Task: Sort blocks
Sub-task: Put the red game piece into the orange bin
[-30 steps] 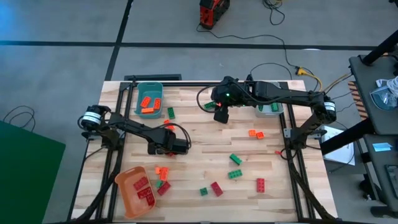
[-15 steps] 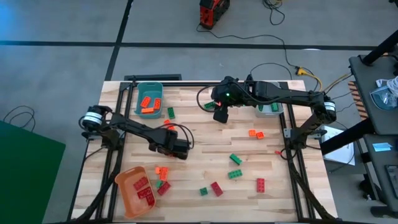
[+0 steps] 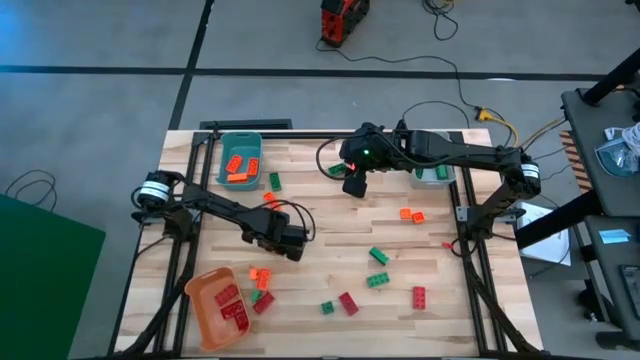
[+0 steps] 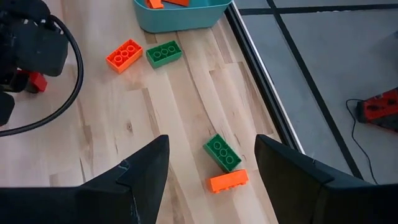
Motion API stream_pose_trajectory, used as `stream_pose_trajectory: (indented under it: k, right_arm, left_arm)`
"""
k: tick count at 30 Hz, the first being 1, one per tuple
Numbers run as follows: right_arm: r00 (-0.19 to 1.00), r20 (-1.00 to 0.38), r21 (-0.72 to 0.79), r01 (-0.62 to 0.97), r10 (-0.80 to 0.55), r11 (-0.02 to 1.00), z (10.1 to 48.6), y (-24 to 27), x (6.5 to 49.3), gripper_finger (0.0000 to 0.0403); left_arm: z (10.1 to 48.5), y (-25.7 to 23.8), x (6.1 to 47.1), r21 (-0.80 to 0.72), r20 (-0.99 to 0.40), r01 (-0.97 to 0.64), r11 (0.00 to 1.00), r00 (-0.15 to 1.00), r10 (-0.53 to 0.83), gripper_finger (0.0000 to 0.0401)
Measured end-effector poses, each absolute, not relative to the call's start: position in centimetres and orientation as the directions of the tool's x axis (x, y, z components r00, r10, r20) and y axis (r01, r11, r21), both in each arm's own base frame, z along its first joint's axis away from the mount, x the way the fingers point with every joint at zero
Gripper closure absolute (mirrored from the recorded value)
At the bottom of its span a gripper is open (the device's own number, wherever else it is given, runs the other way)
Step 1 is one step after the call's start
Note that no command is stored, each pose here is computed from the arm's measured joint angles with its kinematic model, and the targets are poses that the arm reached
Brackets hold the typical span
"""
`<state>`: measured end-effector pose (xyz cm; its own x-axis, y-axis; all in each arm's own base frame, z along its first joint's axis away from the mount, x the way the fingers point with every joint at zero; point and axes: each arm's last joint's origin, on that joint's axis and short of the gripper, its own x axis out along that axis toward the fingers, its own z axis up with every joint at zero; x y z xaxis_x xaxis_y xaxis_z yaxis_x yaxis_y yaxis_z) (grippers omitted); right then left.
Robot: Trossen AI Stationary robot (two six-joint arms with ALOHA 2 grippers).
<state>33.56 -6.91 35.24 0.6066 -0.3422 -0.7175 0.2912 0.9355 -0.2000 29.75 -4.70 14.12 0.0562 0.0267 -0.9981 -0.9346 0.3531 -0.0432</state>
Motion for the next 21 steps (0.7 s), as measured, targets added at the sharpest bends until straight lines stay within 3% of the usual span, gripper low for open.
stream_pose_trajectory:
  k: [5,9,15,18,21]
  right_arm:
    - [0.606,-0.718,-0.201,0.291,-0.342,0.936,35.2,-6.9,33.6,0.0175]
    - [0.604,-0.720,-0.205,0.285,-0.342,0.936,35.2,-6.9,33.5,0.0175]
    - [0.606,-0.718,-0.218,0.272,-0.342,0.937,35.2,-6.9,33.6,0.0175]
    - [0.607,-0.717,-0.220,0.269,-0.343,0.938,35.2,-6.9,33.6,0.0175]
    - [0.607,-0.718,-0.219,0.270,-0.342,0.938,35.2,-6.9,33.6,0.0175]
  left_arm:
    - [16.6,-5.0,29.2,-0.071,-0.997,-0.926,0.370,0.056,-0.051,0.0334]
    - [22.8,-6.3,28.5,-0.132,-0.989,-0.902,0.411,0.094,-0.112,0.0334]
    - [32.2,-7.7,27.0,-0.342,-0.937,-0.845,0.412,0.275,-0.214,0.0334]
    - [34.5,-9.3,26.2,-0.413,-0.907,-0.822,0.393,0.331,-0.262,0.0334]
    - [35.1,-11.2,25.2,-0.416,-0.900,-0.820,0.394,0.308,-0.309,0.0334]
